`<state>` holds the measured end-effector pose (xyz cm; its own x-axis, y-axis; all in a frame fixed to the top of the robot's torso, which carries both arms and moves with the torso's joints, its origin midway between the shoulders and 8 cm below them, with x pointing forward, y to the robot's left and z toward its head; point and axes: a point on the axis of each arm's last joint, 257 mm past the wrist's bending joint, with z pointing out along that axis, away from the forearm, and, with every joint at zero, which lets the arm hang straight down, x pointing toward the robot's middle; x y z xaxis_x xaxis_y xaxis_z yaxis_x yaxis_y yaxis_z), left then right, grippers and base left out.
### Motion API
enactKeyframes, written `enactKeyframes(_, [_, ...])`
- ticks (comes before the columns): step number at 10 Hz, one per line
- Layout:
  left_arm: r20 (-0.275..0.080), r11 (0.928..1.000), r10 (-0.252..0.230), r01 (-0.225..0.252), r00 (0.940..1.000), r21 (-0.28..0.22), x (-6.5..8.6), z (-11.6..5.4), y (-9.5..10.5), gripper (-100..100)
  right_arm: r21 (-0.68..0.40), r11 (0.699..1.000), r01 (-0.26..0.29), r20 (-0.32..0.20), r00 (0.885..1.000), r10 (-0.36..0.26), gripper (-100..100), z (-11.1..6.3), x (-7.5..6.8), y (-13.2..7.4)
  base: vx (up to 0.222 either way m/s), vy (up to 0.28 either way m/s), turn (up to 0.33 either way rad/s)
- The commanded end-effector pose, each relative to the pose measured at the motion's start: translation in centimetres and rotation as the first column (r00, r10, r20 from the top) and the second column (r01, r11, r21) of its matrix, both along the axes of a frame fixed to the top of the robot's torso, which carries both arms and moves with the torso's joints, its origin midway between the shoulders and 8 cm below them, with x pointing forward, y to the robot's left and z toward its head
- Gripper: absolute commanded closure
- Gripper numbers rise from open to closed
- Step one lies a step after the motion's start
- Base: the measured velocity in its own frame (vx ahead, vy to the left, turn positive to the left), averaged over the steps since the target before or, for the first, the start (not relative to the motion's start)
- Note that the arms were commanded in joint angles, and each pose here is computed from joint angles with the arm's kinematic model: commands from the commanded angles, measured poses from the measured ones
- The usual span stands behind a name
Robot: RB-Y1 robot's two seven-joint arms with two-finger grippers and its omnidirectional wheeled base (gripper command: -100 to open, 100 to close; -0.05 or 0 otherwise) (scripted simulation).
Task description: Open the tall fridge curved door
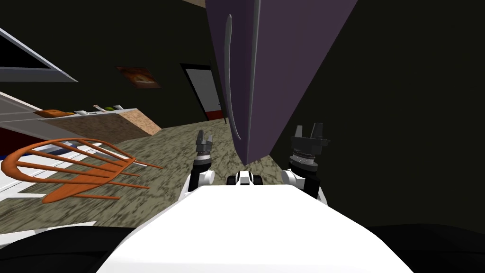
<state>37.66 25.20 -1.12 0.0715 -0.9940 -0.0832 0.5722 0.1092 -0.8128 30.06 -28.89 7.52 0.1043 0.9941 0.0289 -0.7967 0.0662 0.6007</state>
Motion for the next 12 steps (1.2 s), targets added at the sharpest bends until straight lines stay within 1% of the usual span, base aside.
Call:
enactKeyframes(1, [-0.031, 0.9977, 0.000, 0.002, 0.9995, 0.068, 0.4, -1.4, 0.1, -100, 0.000, 1.000, 0.000, 0.000, 1.000, 0.000, 0, 0.0, 0.0, 0.0, 0.058, -0.077, 0.035])
enactKeyframes(2, [-0.055, 0.9941, 0.011, -0.005, 0.9984, 0.108, 0.8, -2.5, 0.5, -100, 0.000, 1.000, 0.000, 0.000, 1.000, 0.000, 0, 0.0, 0.0, 0.0, 0.080, -0.115, 0.063])
enactKeyframes(3, [-0.067, 0.9922, 0.019, -0.011, 0.9976, 0.124, 1.0, -3.1, 0.7, -100, 0.000, 1.000, 0.000, 0.000, 1.000, 0.000, 0, 0.0, 0.0, 0.0, 0.092, -0.118, 0.065])
enactKeyframes(4, [-0.088, 0.9882, 0.038, -0.024, 0.9954, 0.151, 1.3, -4.3, 1.2, -100, 0.000, 1.000, 0.000, 0.000, 1.000, 0.000, 0, 0.0, 0.0, 0.0, 0.100, -0.132, 0.073])
enactKeyframes(5, [-0.098, 0.9863, 0.048, -0.032, 0.9941, 0.162, 1.5, -4.8, 1.5, -100, 0.000, 1.000, 0.000, 0.000, 1.000, 0.000, 0, 0.0, 0.0, 0.0, 0.091, -0.143, 0.048])
enactKeyframes(6, [-0.115, 0.9825, 0.069, -0.047, 0.9909, 0.180, 1.8, -5.9, 2.0, -100, 0.000, 1.000, 0.000, 0.000, 1.000, 0.000, 0, 0.0, 0.0, 0.0, 0.083, -0.150, 0.064])
enactKeyframes(7, [-0.124, 0.9808, 0.080, -0.055, 0.9891, 0.187, 1.9, -6.4, 2.3, -100, 0.000, 1.000, 0.000, 0.000, 1.000, 0.000, 0, 0.0, 0.0, 0.0, 0.076, -0.133, 0.056])
enactKeyframes(9, [-0.155, 0.9737, 0.120, -0.086, 0.9805, 0.211, 2.3, -8.3, 3.3, -100, 0.000, 1.000, 0.000, 0.000, 1.000, 0.000, 0, 0.0, 0.0, 0.0, 0.091, -0.135, 0.067])
enactKeyframes(10, [-0.163, 0.9717, 0.130, -0.093, 0.9781, 0.217, 2.3, -8.8, 3.5, -100, 0.000, 1.000, 0.000, 0.000, 1.000, 0.000, 0, 0.0, 0.0, 0.0, 0.089, -0.123, 0.050])
enactKeyframes(12, [-0.193, 0.9611, 0.164, -0.113, 0.9674, 0.252, 2.6, -10.7, 4.5, -100, 0.000, 1.000, 0.000, 0.000, 1.000, 0.000, 0, 0.0, 0.0, 0.0, 0.098, -0.136, 0.064])
